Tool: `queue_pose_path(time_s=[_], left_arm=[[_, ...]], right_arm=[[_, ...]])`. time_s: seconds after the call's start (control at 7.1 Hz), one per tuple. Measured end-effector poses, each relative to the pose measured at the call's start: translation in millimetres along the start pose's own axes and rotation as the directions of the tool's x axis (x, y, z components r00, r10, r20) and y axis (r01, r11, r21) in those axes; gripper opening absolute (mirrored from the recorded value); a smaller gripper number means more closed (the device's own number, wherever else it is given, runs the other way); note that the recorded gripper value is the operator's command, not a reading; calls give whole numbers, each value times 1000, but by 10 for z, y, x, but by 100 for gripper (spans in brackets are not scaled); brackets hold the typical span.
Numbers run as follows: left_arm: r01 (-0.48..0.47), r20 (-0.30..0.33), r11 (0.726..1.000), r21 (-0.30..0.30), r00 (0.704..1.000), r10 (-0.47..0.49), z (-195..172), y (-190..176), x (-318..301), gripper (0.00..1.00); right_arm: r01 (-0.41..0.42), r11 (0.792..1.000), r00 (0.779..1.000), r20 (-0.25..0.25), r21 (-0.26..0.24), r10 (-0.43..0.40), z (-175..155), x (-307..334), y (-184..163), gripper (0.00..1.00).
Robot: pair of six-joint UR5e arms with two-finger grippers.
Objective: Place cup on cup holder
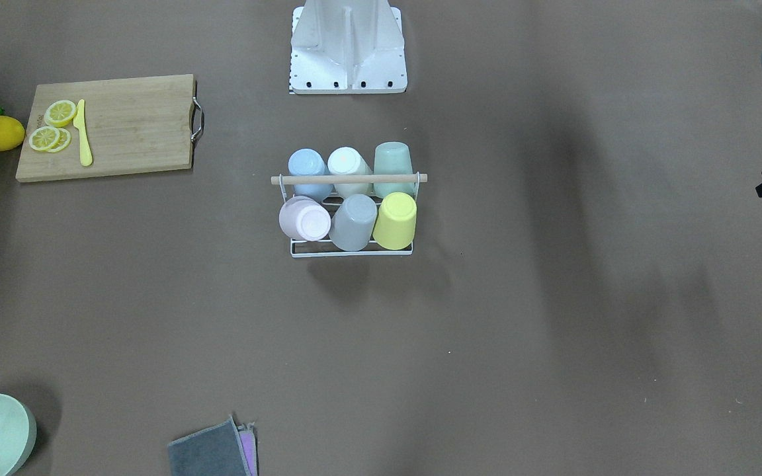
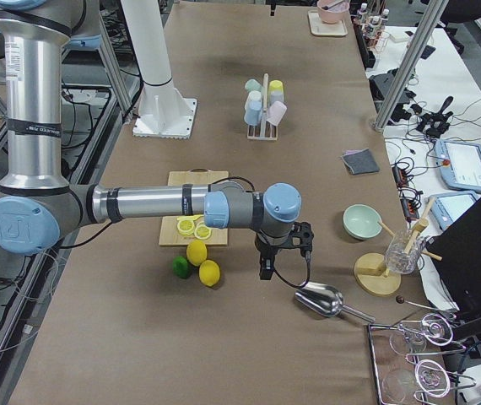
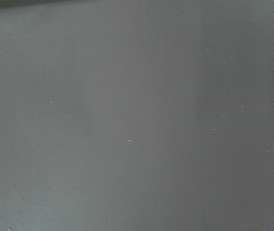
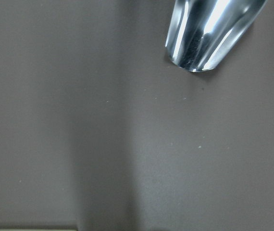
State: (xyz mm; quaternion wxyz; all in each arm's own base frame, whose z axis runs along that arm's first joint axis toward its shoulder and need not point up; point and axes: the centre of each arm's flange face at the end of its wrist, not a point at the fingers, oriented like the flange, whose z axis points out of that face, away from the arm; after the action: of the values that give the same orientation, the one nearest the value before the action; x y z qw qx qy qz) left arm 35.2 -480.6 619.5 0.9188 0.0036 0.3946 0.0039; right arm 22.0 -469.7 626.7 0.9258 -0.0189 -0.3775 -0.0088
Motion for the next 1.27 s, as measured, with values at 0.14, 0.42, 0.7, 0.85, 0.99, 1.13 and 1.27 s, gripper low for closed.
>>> queue_pose_path(time_s=[0.14, 0.42, 0.7, 0.85, 0.99, 1.13, 1.27], left_arm=[[3, -8, 1000, 3, 1000, -3, -33, 35, -7, 97], [-38, -7, 999, -3, 999, 38, -18, 98, -64, 97], [-156, 37, 987, -26, 987, 157, -131, 381, -396, 97], [-141, 72, 988, -56, 987, 145, -307, 476, -482, 97], [-112, 56, 991, -68, 992, 116, -400, 521, -466, 97], [-69, 26, 995, -65, 997, 71, -426, 492, -433, 97], [-38, 10, 998, -49, 999, 38, -432, 425, -414, 97]], right_arm=[[-7, 1000, 1000, -20, 16, 7, -15, 25, -4, 98], [-17, 999, 999, -28, 32, 18, -56, 50, -12, 98], [-19, 999, 999, -29, 39, 20, -83, 52, -29, 99], [-20, 999, 999, -29, 39, 21, -85, 53, -38, 99], [-21, 999, 999, -30, 38, 23, -78, 61, -46, 99], [-24, 999, 999, -30, 35, 25, -63, 78, -54, 99], [-26, 999, 999, -30, 33, 27, -54, 88, -63, 99]])
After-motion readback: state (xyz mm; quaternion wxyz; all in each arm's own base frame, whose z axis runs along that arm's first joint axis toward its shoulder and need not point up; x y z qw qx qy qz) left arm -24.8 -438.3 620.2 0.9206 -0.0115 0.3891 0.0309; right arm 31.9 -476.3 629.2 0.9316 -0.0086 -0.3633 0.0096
